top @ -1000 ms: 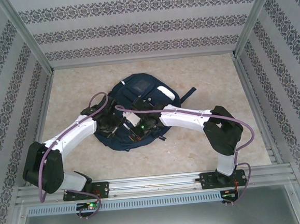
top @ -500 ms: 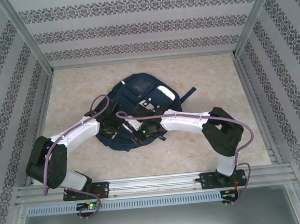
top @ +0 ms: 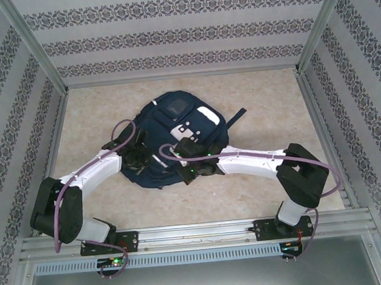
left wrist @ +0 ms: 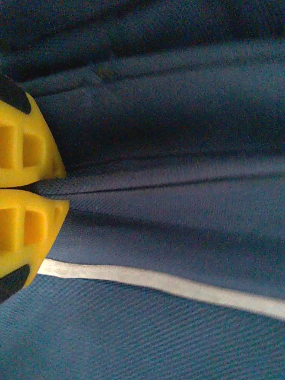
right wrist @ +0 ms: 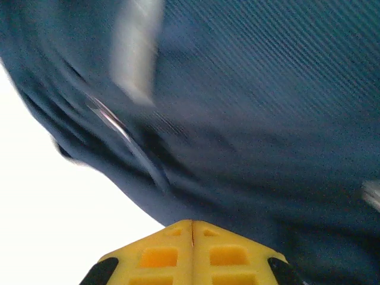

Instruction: Pack books, pencil case, and school supplies into a backpack

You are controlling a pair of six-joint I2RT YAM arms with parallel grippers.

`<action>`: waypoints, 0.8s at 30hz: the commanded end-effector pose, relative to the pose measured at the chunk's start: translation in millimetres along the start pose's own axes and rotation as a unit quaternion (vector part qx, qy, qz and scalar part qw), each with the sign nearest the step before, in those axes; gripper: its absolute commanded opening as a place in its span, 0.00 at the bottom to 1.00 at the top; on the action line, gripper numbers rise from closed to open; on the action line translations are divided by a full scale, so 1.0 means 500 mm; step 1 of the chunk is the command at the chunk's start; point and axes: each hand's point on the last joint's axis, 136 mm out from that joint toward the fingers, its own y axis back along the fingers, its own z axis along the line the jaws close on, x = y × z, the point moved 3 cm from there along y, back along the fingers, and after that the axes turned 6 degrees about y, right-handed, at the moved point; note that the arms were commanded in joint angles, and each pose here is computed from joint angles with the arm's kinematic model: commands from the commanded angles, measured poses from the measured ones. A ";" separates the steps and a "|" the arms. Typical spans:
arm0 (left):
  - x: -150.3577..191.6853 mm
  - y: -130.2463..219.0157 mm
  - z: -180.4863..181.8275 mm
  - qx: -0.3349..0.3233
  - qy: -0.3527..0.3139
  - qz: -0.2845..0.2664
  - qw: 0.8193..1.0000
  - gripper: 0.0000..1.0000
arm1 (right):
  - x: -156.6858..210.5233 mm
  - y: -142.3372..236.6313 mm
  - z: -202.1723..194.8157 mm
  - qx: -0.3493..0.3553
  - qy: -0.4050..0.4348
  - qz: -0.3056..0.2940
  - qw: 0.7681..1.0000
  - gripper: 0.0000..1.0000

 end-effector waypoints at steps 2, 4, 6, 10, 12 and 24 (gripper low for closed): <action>-0.061 0.016 0.062 -0.058 -0.007 -0.068 0.996 0.00 | 0.064 0.018 -0.023 -0.024 -0.014 0.053 0.998 0.00; -0.049 0.019 0.036 -0.028 -0.003 -0.044 0.999 0.00 | 0.055 0.028 -0.008 -0.061 -0.013 0.043 0.997 0.00; -0.037 0.020 0.016 -0.007 0.009 -0.017 1.000 0.00 | 0.042 0.038 0.002 -0.085 -0.012 0.034 0.996 0.01; -0.018 0.028 -0.007 0.026 0.039 0.018 0.999 0.00 | 0.004 0.063 0.018 -0.107 -0.010 0.006 0.994 0.22; -0.017 0.038 -0.017 0.039 0.043 0.021 0.998 0.00 | -0.014 0.071 0.022 -0.111 -0.013 -0.007 0.994 0.29; -0.014 0.080 -0.055 0.071 0.064 0.036 0.995 0.00 | -0.116 0.033 0.096 -0.159 0.062 -0.030 0.985 0.51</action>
